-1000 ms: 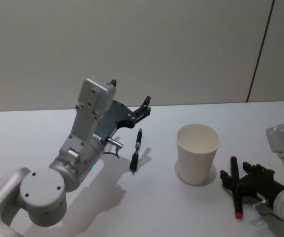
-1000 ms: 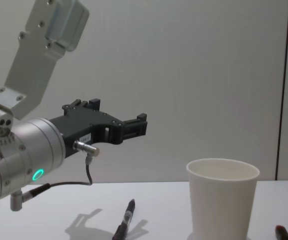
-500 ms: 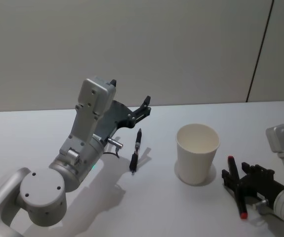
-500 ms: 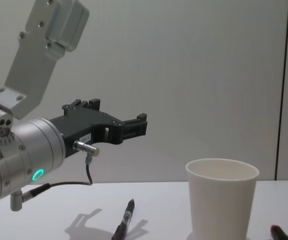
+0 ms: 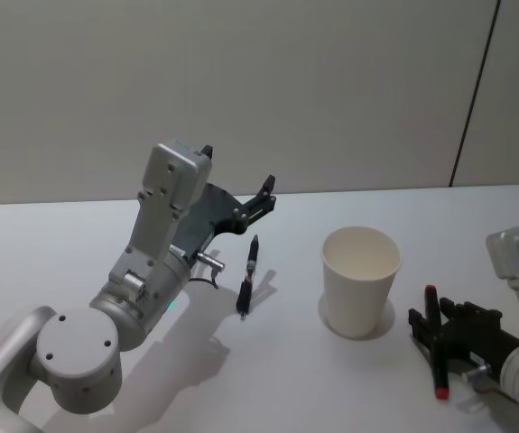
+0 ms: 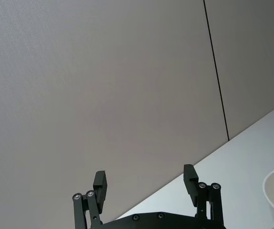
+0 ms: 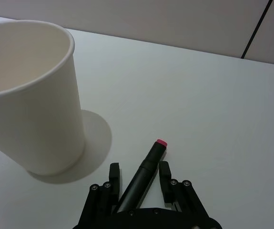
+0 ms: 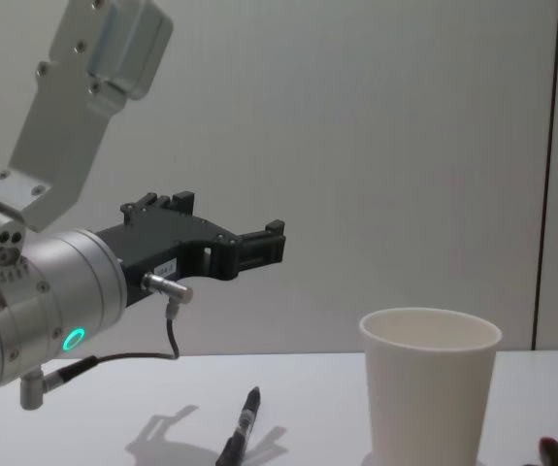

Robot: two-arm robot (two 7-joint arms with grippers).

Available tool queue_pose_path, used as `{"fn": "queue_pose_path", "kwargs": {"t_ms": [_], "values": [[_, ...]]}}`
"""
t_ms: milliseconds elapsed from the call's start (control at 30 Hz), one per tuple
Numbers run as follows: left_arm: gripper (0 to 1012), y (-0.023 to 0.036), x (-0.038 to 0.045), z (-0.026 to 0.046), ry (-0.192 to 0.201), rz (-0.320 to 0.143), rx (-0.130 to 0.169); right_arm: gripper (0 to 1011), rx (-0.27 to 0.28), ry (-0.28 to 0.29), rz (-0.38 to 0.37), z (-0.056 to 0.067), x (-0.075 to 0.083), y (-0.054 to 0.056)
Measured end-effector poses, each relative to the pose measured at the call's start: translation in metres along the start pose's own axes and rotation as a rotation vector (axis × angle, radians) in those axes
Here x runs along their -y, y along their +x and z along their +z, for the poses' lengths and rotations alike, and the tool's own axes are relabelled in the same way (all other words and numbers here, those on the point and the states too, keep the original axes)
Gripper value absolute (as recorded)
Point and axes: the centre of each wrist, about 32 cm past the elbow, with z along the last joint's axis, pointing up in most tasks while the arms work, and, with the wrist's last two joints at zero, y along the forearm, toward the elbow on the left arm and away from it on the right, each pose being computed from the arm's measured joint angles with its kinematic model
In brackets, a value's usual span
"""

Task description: Place the pen into the pen holder.

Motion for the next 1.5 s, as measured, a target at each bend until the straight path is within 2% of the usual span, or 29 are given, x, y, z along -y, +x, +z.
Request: {"fn": "queue_pose_path", "kwargs": {"t_ms": [1500], "values": [[1001,0.0,0.0,0.0,0.0,0.0,0.0,193,0.0,0.0,0.0,0.0,0.0,0.0]]}}
